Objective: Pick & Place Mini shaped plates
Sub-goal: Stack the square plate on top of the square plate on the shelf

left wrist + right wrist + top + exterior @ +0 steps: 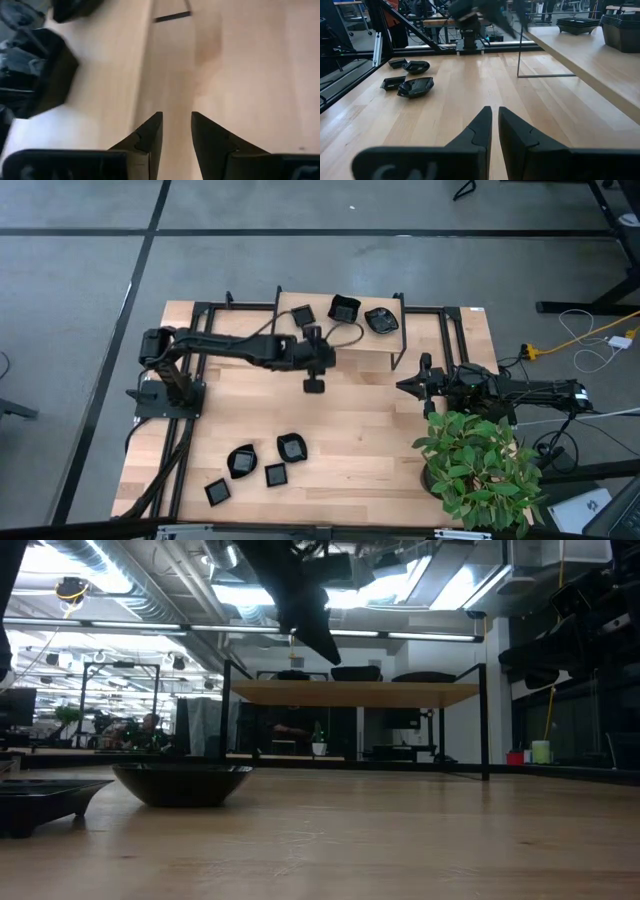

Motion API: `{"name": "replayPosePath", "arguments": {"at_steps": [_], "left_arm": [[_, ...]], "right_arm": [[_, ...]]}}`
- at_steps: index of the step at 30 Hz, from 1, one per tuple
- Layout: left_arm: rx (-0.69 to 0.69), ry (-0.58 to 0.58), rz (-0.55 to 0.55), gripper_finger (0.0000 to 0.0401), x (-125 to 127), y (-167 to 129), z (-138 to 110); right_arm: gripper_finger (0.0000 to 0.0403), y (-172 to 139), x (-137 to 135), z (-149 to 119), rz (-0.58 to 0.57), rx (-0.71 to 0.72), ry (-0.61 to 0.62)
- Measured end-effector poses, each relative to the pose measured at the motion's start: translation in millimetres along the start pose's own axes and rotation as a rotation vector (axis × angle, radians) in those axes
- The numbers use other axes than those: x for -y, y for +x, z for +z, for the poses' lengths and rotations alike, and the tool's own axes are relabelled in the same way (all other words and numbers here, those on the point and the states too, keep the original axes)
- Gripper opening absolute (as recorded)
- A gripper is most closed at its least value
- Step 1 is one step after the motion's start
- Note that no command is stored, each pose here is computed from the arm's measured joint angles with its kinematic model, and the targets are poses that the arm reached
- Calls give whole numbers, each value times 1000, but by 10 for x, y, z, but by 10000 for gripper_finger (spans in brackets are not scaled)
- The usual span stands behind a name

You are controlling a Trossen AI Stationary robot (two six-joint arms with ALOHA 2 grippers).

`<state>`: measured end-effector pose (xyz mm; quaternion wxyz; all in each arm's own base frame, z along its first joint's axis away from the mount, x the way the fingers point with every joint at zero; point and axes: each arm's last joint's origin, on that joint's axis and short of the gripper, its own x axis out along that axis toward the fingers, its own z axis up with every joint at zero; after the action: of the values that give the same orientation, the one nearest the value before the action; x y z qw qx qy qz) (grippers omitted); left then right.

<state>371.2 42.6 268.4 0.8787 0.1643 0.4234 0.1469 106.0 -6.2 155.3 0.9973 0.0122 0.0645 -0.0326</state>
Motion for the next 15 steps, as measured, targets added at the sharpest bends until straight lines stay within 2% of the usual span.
{"name": "replayPosePath", "arguments": {"at_steps": [8, 15], "left_arm": [[-31, 5, -38, 95, 348, -146, 14], [-98, -36, -62, 93, 597, -265, -40]], "right_arm": [[34, 0, 0, 0, 0, 0, 0], [34, 0, 0, -1, 0, 0, 0]]}}
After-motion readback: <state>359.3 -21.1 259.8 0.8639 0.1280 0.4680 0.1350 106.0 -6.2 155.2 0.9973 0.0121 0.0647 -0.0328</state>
